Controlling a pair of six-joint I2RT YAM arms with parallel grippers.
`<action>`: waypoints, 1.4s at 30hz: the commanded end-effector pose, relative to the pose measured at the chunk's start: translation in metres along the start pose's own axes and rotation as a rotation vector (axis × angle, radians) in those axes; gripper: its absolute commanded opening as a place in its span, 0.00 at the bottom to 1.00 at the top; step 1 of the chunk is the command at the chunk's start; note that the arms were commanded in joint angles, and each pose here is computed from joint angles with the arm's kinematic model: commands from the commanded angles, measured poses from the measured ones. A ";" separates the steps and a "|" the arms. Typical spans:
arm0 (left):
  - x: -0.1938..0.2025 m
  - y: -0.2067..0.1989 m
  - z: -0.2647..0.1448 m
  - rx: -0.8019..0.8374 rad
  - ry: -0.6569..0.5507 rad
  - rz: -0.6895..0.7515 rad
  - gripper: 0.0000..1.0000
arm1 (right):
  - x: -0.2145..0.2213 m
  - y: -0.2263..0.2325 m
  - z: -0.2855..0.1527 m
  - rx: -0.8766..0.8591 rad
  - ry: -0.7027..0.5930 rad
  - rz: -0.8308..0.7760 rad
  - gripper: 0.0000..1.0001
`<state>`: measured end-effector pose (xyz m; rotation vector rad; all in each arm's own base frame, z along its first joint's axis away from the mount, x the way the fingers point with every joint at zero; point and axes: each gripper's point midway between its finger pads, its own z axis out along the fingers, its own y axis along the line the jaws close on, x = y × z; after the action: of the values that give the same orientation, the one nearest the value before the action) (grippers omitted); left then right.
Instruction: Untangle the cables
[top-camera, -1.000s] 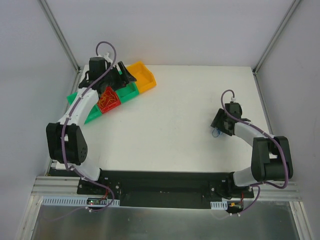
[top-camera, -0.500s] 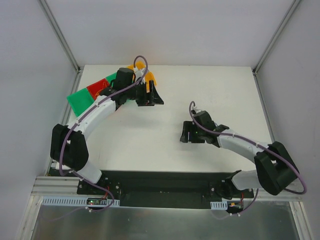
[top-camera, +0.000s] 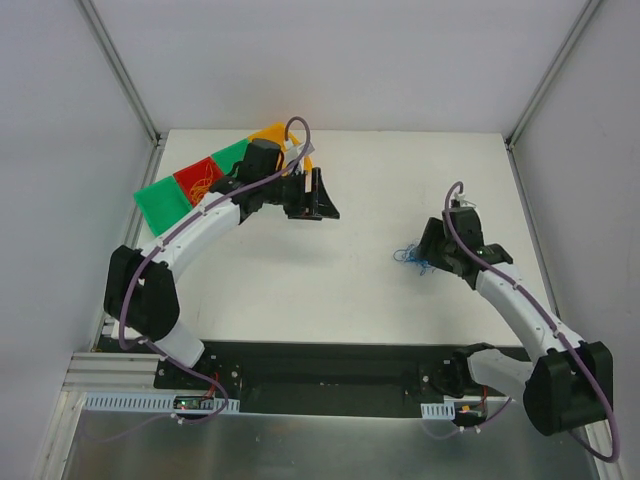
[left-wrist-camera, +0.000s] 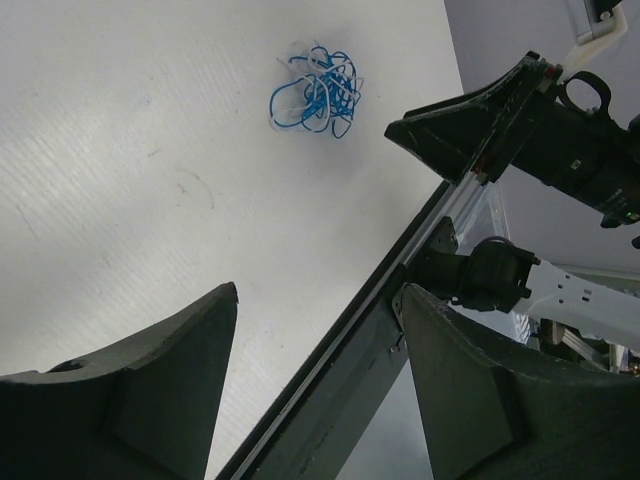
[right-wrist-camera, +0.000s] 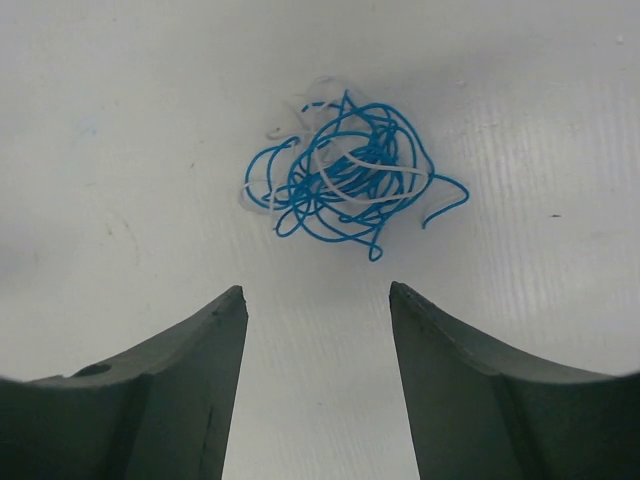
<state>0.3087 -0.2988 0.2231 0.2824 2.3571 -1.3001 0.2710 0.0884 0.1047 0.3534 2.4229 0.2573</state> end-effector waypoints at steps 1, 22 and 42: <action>-0.003 -0.021 0.001 0.069 0.020 0.031 0.65 | -0.022 -0.010 -0.005 0.060 -0.035 -0.037 0.60; 0.010 -0.028 0.012 0.074 0.098 0.097 0.69 | -0.051 0.020 0.084 0.064 0.059 -0.107 0.32; 0.013 -0.084 -0.007 0.294 0.057 0.233 0.64 | -0.116 0.091 -0.082 -0.256 -0.230 -0.040 0.00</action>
<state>0.2851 -0.3288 0.2285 0.5102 2.3506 -1.4068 0.3348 0.1129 0.1718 0.2165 2.3317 0.2901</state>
